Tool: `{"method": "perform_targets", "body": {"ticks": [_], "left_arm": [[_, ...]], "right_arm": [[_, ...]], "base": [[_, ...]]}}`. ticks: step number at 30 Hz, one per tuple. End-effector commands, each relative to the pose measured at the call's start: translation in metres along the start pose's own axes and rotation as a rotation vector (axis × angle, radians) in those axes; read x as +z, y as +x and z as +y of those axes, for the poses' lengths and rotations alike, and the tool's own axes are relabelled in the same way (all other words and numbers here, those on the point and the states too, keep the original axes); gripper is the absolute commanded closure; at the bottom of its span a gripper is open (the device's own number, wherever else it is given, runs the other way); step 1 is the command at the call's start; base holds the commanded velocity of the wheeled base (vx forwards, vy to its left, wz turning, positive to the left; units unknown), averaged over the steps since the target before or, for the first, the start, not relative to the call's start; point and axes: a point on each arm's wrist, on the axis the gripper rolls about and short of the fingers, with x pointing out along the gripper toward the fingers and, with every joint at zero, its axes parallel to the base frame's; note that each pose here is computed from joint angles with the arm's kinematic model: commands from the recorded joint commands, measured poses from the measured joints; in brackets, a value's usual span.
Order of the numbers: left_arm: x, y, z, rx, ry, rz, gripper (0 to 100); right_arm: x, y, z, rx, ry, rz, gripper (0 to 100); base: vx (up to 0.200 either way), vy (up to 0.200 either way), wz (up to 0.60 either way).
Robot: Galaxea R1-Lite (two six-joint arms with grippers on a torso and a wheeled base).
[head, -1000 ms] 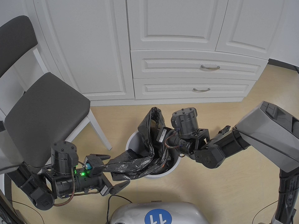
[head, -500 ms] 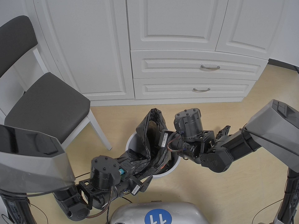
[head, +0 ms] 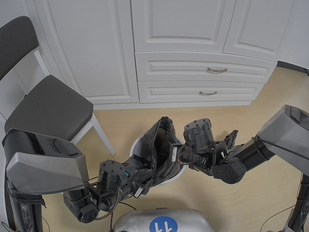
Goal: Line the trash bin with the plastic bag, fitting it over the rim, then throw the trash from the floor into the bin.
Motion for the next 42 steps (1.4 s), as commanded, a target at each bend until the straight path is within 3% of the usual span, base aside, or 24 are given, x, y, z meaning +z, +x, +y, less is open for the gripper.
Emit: {"method": "perform_targets", "body": {"ticks": [1,6,10,19,20,30,42], "left_arm": [[-0.006,0.007,0.002,0.012,-0.003,0.018,0],[-0.009,0.016,0.002,0.022,-0.007,0.024,0],[-0.012,0.023,0.003,0.082,-0.005,0.039,0],[-0.010,0.026,0.006,0.098,-0.023,0.025,0],[-0.010,0.026,0.006,0.098,-0.023,0.025,100],[0.008,0.022,0.024,0.153,-0.063,-0.086,100],[0.022,0.028,0.048,0.217,-0.135,-0.144,100]], "right_arm": [[0.001,-0.004,-0.001,0.000,-0.003,-0.001,100],[0.002,-0.005,-0.001,0.002,-0.003,-0.005,100],[0.002,-0.006,-0.001,0.001,-0.006,-0.002,100],[0.001,-0.011,0.002,0.012,-0.013,-0.001,100],[0.001,-0.011,0.002,0.012,-0.013,-0.001,100],[-0.002,-0.016,-0.012,-0.020,-0.089,0.018,100],[-0.014,-0.017,-0.066,-0.144,-0.318,0.115,100]], "base": [[0.000,0.000,0.00],[0.000,0.000,0.00],[0.000,0.000,0.00],[0.000,0.000,0.00],[0.000,0.000,0.00],[0.000,0.000,0.00],[0.000,0.000,0.00]]}}
